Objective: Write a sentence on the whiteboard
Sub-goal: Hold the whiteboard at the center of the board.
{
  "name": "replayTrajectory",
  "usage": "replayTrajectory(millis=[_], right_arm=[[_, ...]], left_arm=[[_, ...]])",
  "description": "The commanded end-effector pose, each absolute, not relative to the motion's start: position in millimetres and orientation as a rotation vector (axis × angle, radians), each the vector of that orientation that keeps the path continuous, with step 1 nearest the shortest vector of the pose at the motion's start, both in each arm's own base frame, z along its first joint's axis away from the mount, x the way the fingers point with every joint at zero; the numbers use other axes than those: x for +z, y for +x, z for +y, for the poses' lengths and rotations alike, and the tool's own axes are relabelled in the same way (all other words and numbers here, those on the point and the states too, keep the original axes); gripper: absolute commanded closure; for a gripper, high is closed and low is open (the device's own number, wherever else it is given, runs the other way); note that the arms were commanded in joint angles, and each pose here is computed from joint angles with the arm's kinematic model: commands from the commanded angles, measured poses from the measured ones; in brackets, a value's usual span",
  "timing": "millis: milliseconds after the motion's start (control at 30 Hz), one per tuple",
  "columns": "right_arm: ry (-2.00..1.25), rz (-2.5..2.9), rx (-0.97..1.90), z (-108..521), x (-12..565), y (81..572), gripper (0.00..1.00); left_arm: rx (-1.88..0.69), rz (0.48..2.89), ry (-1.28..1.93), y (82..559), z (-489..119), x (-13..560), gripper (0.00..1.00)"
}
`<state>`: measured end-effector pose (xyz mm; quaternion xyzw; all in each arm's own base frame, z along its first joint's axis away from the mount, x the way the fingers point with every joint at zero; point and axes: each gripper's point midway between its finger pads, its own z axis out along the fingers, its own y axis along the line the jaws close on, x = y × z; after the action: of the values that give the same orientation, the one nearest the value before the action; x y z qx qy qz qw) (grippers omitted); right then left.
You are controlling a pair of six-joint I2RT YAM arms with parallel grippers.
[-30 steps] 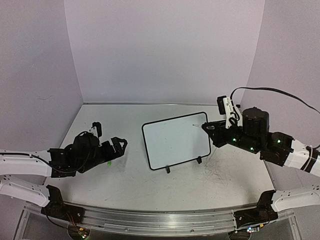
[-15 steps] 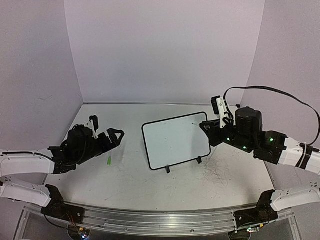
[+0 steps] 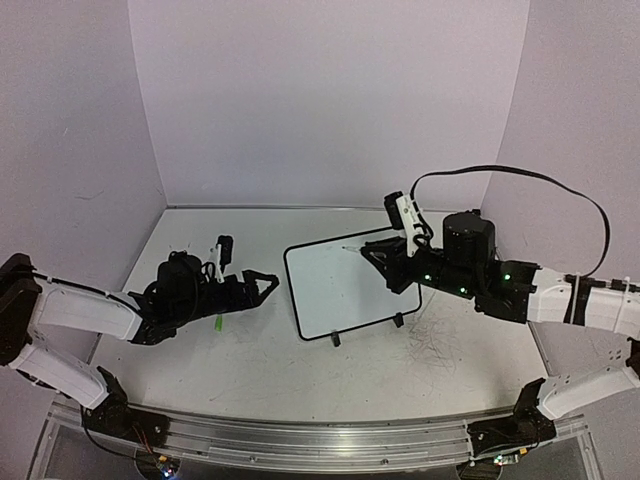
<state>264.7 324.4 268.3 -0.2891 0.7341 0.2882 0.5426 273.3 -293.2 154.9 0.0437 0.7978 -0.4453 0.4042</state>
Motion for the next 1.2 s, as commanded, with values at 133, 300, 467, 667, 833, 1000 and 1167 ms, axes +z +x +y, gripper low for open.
replayTrajectory(millis=[133,300,467,667,833,1000,1167], right_arm=[[-0.662,1.652,0.667,335.2,269.4,268.6,1.0],[-0.636,1.599,0.704,328.2,273.8,260.6,1.0],[-0.539,1.594,0.667,309.1,276.8,264.5,1.0],[-0.513,1.575,0.643,297.4,278.6,262.4,1.0],[-0.542,1.575,0.648,301.8,276.1,261.0,1.0],[-0.569,1.598,0.649,310.5,270.2,264.1,1.0],[-0.607,1.64,0.648,324.6,261.2,269.5,1.0]], left_arm=[[-1.26,1.852,0.188,280.7,-313.5,196.9,0.08],[-1.279,1.841,0.194,280.8,-307.7,198.7,0.08],[-1.3,1.824,0.215,281.5,-312.2,202.2,0.07],[-1.29,1.827,0.202,289.1,-316.0,198.3,0.13],[-1.282,1.813,0.25,292.6,-323.8,198.4,0.24],[-1.32,1.787,0.305,294.4,-336.3,201.6,0.3],[-1.326,1.8,0.312,298.1,-341.9,193.7,0.36]])
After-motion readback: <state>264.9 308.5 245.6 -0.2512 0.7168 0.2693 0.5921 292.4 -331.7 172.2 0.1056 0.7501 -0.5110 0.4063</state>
